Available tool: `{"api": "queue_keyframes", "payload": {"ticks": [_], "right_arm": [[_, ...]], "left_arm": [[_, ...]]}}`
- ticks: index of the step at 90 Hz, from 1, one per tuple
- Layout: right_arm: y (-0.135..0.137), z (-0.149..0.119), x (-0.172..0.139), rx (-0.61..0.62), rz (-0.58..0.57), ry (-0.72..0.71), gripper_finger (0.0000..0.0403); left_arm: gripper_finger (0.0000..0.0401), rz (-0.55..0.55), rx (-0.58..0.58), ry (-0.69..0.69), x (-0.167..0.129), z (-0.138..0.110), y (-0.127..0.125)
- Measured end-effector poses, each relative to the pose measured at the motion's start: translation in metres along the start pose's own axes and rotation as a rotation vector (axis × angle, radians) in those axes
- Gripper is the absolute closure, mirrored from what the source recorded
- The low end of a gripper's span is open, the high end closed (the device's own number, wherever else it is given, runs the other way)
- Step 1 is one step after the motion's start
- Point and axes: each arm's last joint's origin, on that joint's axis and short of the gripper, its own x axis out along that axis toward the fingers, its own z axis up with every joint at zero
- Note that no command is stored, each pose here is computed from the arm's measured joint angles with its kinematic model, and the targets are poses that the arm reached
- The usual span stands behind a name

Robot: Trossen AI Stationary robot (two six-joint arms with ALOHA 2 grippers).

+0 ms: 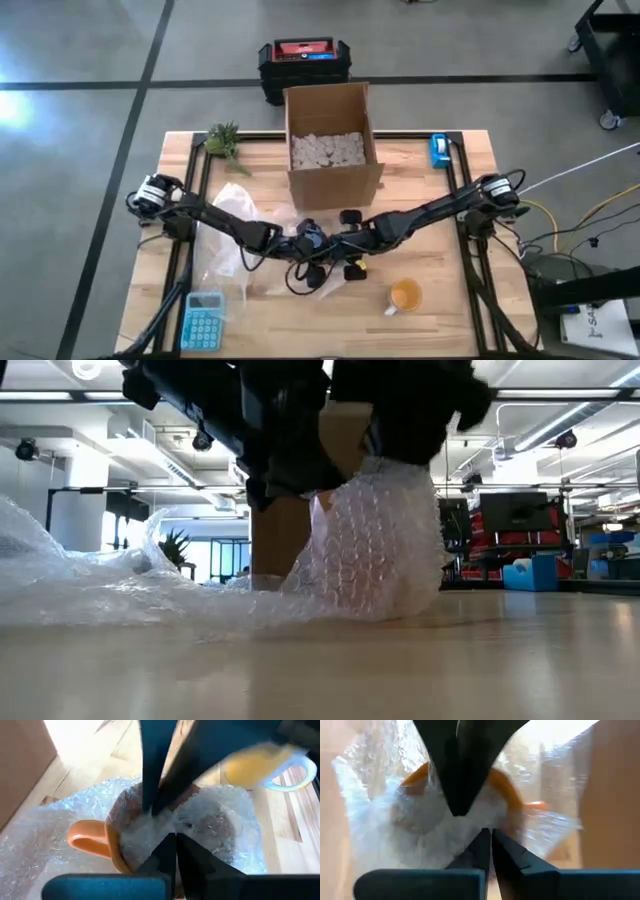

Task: Wrap mug
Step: Wrap the orange mug with bubble wrap

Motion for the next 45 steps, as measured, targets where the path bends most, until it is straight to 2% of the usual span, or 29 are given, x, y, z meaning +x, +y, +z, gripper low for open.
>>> {"api": "queue_keyframes", "payload": {"ticks": [11, 22, 35, 45], "right_arm": [[-0.003, -0.001, -0.028, -0.014, 0.018, 0.047, 0.0401], [0.006, -0.009, -0.041, -0.034, 0.18, 0.088, 0.04], [0.023, -0.002, -0.022, -0.07, 0.232, -0.027, 0.04], [0.023, 0.002, 0.005, -0.071, 0.134, -0.065, 0.04]], "left_arm": [[0.0401, 0.001, -0.003, 0.001, 0.0, 0.0, 0.0], [0.0401, 0.002, -0.002, 0.003, 0.0, 0.0, 0.0], [0.0401, 0.002, -0.003, 0.001, 0.0, 0.0, 0.0], [0.0401, 0.001, -0.004, -0.001, 0.0, 0.0, 0.0]]}}
